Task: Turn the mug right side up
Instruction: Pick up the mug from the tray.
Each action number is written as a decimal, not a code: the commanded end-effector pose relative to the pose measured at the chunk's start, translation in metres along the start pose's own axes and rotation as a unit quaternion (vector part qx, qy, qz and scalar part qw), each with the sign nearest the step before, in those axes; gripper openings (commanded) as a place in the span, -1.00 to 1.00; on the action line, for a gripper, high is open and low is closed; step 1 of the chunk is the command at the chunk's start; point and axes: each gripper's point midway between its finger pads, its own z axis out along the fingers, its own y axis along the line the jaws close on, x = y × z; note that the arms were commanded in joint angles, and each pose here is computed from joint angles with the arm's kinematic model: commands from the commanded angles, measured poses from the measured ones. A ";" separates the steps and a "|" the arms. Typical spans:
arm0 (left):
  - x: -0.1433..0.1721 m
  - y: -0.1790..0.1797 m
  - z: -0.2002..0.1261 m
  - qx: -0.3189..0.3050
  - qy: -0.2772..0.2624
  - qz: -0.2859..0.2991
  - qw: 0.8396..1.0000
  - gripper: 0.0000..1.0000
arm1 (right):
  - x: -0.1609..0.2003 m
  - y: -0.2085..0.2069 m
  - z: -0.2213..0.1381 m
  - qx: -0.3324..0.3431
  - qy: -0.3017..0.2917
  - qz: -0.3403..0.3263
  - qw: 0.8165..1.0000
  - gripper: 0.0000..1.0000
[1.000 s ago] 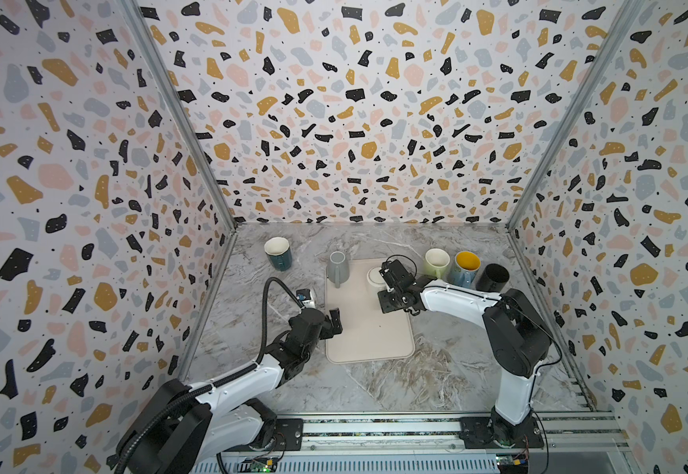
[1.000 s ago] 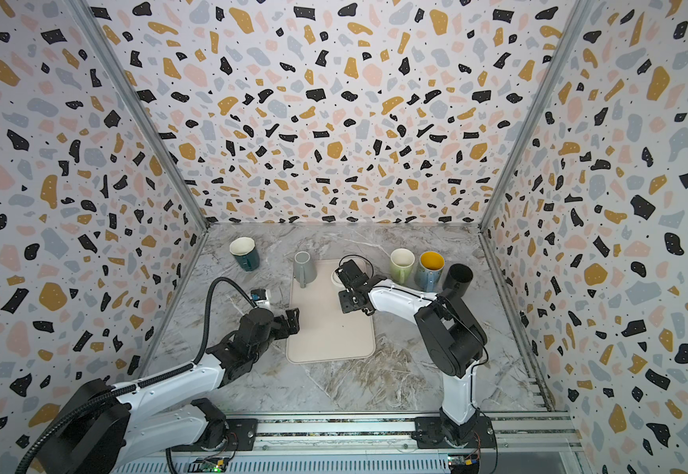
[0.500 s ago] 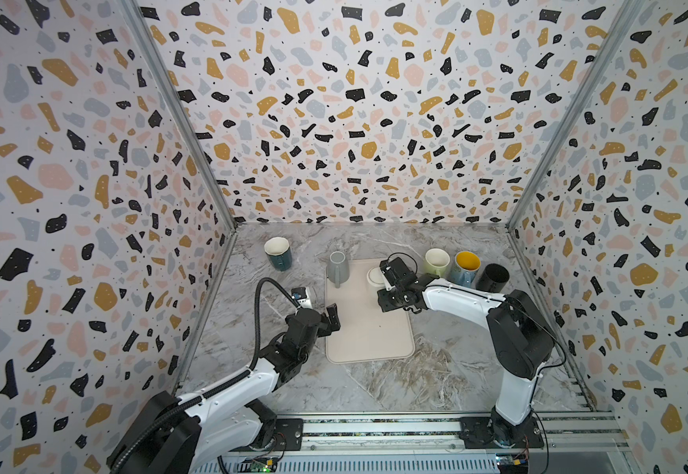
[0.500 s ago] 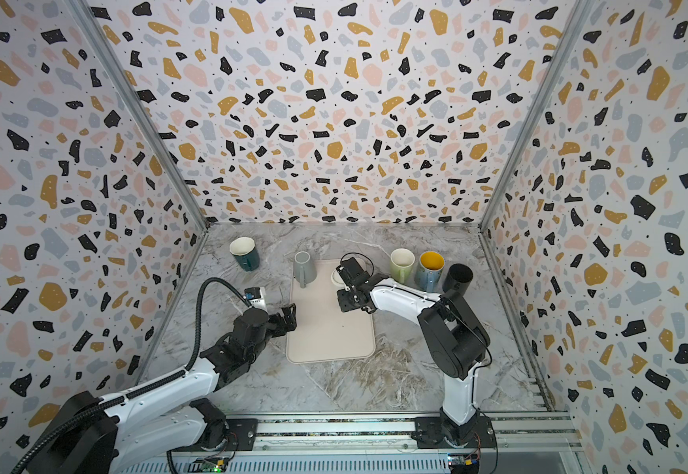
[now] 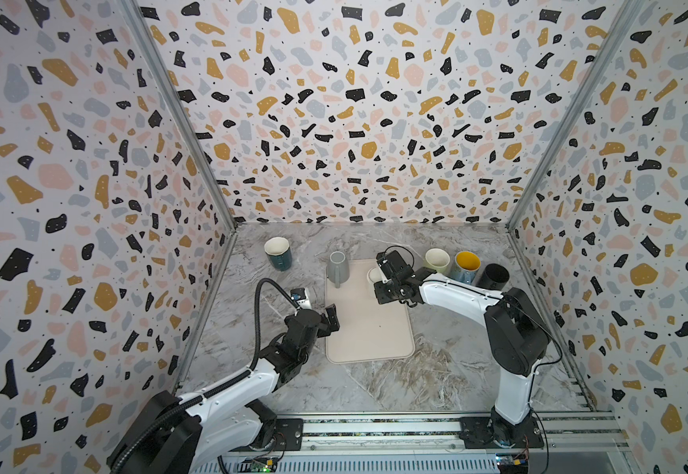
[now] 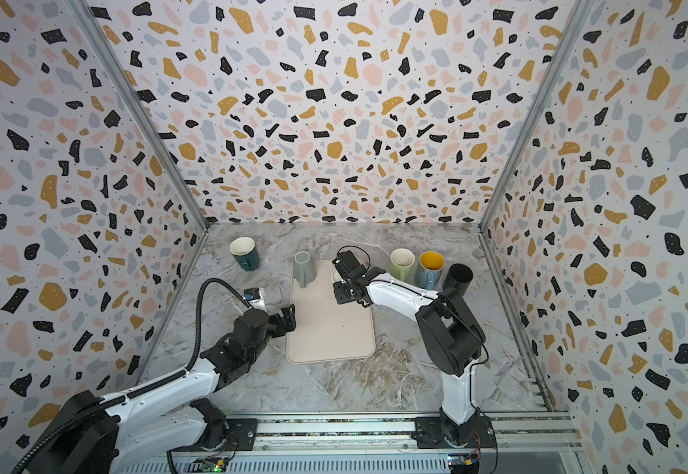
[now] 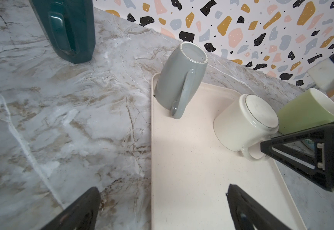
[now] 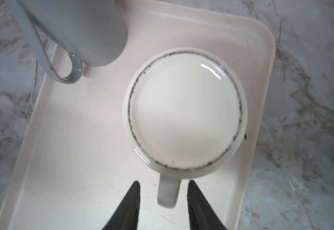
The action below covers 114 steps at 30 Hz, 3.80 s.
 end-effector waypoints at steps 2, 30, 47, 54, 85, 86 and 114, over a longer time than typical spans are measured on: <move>0.000 -0.001 0.002 0.004 -0.001 -0.004 1.000 1.00 | -0.004 -0.008 0.001 0.034 0.013 -0.013 0.999 -0.21; 0.009 -0.008 0.006 0.026 0.014 0.012 0.999 1.00 | -0.009 -0.015 0.015 0.047 0.022 -0.015 0.999 -0.42; 0.011 -0.009 0.006 0.028 0.020 0.010 0.999 1.00 | -0.008 -0.023 0.018 0.077 0.036 -0.019 0.996 -0.51; 0.012 -0.009 0.008 0.027 0.022 0.010 0.999 1.00 | -0.009 -0.023 0.021 0.078 0.038 -0.023 0.996 -0.66; 0.015 -0.009 0.009 0.026 0.028 -0.001 0.999 0.99 | 0.003 -0.020 0.020 0.051 0.056 -0.017 0.997 -1.00; 0.015 -0.009 0.009 0.027 0.027 -0.001 0.999 0.99 | 0.002 -0.018 0.019 0.039 0.055 -0.014 0.998 -1.00; -0.075 -0.043 -0.031 0.059 -0.053 -0.019 0.997 1.00 | -0.008 0.036 -0.058 -0.196 -0.068 0.029 0.978 -1.00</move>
